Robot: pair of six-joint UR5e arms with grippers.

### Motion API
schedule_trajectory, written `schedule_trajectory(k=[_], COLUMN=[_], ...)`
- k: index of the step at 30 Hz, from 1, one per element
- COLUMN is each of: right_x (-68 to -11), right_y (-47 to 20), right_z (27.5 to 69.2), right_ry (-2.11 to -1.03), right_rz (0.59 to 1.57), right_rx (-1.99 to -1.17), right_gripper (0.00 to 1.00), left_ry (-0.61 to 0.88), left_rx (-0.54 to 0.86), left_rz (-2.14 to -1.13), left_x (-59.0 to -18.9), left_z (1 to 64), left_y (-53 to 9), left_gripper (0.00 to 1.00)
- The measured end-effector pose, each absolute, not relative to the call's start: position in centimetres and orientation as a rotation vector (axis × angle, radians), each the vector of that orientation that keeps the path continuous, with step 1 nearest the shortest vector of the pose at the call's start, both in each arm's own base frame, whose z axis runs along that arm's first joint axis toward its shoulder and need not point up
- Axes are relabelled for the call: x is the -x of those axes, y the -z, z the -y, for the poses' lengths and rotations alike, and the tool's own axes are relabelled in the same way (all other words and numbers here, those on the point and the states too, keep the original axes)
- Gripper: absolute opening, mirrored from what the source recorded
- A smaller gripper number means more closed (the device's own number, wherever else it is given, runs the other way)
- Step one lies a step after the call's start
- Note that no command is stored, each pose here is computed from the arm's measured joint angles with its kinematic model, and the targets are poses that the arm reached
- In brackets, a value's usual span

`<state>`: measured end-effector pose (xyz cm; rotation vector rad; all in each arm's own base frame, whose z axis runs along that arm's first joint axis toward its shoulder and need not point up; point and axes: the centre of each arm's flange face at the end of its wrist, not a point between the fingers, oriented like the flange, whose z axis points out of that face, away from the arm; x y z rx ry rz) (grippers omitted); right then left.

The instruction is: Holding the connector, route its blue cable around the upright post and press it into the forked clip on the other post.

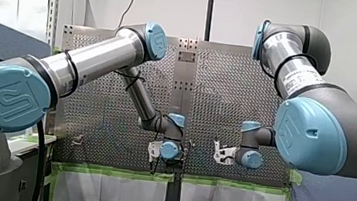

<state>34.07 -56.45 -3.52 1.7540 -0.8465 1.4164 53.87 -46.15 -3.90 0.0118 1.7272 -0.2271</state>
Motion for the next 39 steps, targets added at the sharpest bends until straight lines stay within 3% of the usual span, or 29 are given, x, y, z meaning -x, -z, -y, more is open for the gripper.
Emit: schedule_trajectory(k=[1, 2, 3, 4, 5, 6, 8, 10, 28, 39], right_x=[-34.1, -34.1, -34.1, -34.1, -34.1, -34.1, -34.1, -34.0, -34.0, -34.0], right_y=[3.5, 3.5, 3.5, 3.6, 3.6, 3.6, 3.6, 3.6, 3.7, 3.7], right_z=[56.4, 56.4, 56.4, 56.4, 56.4, 56.4, 56.4, 56.3, 56.2, 56.2], right_ry=[-1.416, -1.416, -1.415, -1.414, -1.413, -1.412, -1.411, -1.409, -1.401, -1.396], right_rz=[0.846, 0.846, 0.846, 0.846, 0.846, 0.846, 0.846, 0.847, 0.851, 0.852], right_rx=[-1.755, -1.755, -1.756, -1.758, -1.759, -1.76, -1.762, -1.764, -1.777, -1.781], right_gripper=[0.0, 0.0, 0.0, 0.0, 0.0, 0.0, 0.0, 0.0, 0.0, 0.0], left_ry=[0.234, 0.242, 0.251, 0.258, 0.265, 0.273, 0.282, 0.289, 0.206, 0.284], left_rx=[-0.015, -0.018, -0.024, -0.029, -0.035, -0.045, -0.064, -0.087, -0.197, -0.195], left_rz=[-1.728, -1.729, -1.73, -1.731, -1.733, -1.738, -1.748, -1.76, -1.867, -1.819], left_x=[-53.8, -53.8, -53.8, -53.7, -53.7, -53.5, -53.3, -53.0, -50.6, -49.5], left_z=[46.2, 46.3, 46.4, 46.5, 46.6, 46.8, 47.0, 47.2, 47.5, 47.4], left_y=[3.9, 3.9, 3.9, 3.9, 3.9, 4.0, 4.0, 4.1, 4.1, 0.9], left_gripper=[0.4, 0.4, 0.53, 0.61, 0.61, 0.73, 0.77, 1.0, 1.0, 1.0])
